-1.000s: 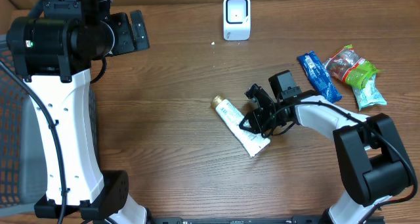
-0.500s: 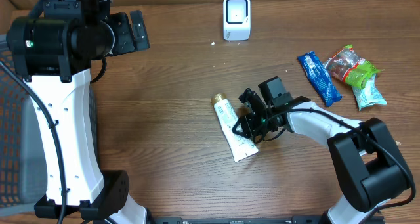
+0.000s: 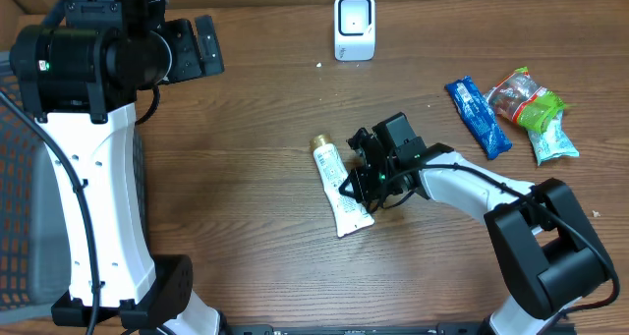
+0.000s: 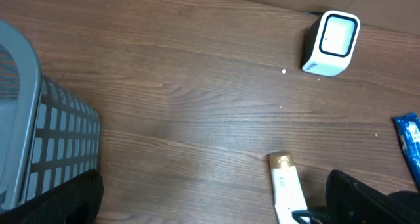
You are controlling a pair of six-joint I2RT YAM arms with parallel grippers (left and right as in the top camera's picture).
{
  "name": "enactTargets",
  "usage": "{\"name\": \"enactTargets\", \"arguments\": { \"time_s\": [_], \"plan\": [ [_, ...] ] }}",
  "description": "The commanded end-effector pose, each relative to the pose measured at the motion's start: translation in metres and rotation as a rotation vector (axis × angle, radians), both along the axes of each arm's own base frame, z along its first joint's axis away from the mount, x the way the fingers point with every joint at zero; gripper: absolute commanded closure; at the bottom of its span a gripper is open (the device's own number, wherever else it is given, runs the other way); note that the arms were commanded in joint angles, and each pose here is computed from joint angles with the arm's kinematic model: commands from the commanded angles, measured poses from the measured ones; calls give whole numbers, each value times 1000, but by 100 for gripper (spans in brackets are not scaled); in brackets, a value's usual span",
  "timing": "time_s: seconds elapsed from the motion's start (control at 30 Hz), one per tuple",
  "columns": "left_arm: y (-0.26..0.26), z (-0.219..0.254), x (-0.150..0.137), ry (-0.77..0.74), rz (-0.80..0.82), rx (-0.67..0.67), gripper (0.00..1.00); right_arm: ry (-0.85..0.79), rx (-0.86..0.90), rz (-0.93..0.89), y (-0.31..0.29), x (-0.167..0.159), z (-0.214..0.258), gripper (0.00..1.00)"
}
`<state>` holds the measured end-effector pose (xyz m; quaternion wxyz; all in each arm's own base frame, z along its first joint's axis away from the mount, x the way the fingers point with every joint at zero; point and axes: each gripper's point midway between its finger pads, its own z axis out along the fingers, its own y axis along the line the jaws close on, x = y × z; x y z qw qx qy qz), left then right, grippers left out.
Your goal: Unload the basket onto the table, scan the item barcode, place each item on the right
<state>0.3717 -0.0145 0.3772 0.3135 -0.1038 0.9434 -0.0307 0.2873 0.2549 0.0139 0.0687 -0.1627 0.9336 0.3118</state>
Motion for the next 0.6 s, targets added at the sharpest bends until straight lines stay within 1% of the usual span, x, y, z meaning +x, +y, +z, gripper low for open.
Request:
{"name": "enactTargets", "arguments": {
  "time_s": [0.0, 0.2, 0.3, 0.43, 0.57],
  "plan": [
    [1, 0, 1, -3, 16, 0, 0, 42, -174, -90, -42, 12, -25, 96],
    [1, 0, 1, -3, 16, 0, 0, 4, -44, -119, -40, 48, 44, 96],
    [1, 0, 1, -3, 16, 0, 0, -62, -11, -95, -39, 61, 75, 96],
    [1, 0, 1, -3, 16, 0, 0, -169, 17, -55, -36, 69, 112, 96],
    [1, 0, 1, -3, 16, 0, 0, -255, 50, -21, -34, 68, 142, 96]
  ]
}}
